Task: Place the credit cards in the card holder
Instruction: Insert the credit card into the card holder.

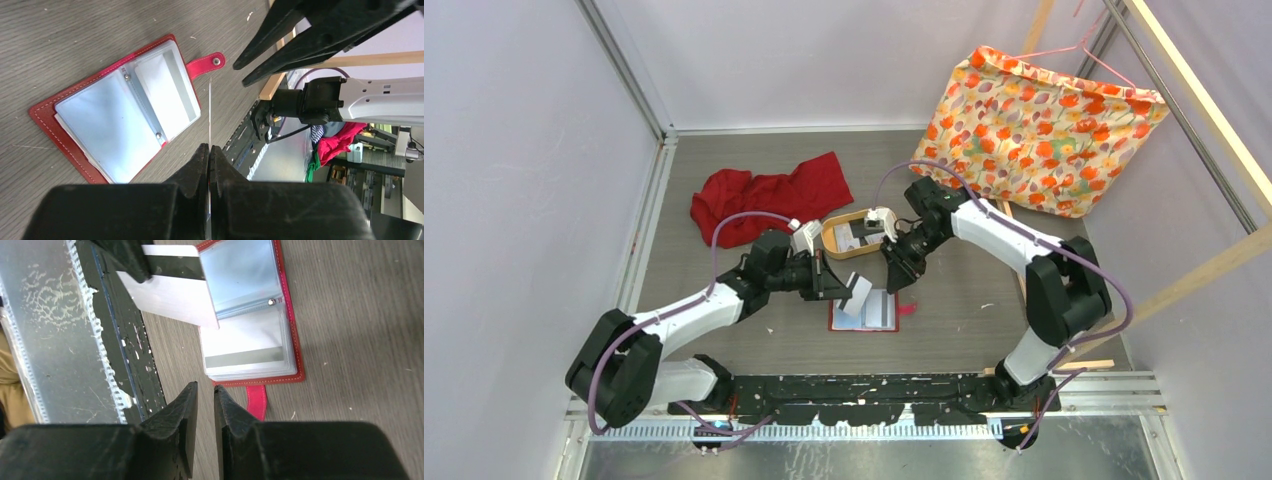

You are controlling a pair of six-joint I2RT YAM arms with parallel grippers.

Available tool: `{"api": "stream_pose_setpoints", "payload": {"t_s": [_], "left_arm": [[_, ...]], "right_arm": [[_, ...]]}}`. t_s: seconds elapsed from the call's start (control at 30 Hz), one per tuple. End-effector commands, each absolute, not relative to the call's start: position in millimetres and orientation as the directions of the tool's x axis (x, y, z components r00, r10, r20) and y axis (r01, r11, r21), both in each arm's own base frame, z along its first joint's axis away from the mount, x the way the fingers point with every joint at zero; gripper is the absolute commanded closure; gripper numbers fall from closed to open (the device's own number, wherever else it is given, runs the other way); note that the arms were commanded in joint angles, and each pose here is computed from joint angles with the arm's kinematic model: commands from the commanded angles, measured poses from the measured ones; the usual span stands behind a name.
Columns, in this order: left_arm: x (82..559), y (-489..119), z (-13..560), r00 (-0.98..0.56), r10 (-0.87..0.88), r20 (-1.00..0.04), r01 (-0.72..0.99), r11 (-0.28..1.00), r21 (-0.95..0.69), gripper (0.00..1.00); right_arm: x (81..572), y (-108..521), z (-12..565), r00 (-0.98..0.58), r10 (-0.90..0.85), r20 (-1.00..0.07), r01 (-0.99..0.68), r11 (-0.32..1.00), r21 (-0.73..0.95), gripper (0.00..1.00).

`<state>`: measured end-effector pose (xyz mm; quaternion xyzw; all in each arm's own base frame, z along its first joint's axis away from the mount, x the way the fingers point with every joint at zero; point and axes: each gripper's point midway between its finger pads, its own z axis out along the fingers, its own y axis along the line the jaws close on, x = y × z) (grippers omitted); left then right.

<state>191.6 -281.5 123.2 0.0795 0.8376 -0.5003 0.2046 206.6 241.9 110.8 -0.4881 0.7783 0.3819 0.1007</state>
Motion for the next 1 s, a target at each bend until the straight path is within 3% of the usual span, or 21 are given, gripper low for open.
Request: {"api": "stream_pose_setpoints", "payload": {"t_s": [0.0,0.2,0.43,0.63,0.97], "left_arm": [[202.2,-282.1,131.2,-0.885,-0.105,-0.454,0.35,0.492,-0.797,1.0],[206.4,-289.6,115.1,-0.907,-0.128,-0.401,0.303,0.463,-0.833,1.0],[208.2,-281.8,100.9,-0.89,-0.136,-0.436,0.315,0.507,-0.802,1.0],[204.3,-276.7,100.1,-0.86,-0.142,-0.49,0.366,0.496,-0.787,1.0],[202.6,-277.1,95.0,-0.857,-0.145,-0.494,0.375,0.482,-0.792,1.0]], "right_arm": [[211.6,254.6,103.4,-0.562,-0.645,-0.517,-0.798,0.259,0.545,0.76],[215.3,258.2,80.0,-0.64,-0.638,-0.428,-0.728,0.326,0.603,0.76],[222.0,245.2,63.3,-0.634,-0.68,-0.368,-0.737,0.387,0.555,0.73],[231.6,225.8,72.2,-0.692,-0.623,-0.363,-0.695,0.441,0.568,0.58],[238.8,222.2,51.9,-0.747,-0.6,-0.286,-0.637,0.522,0.567,0.55]]}}
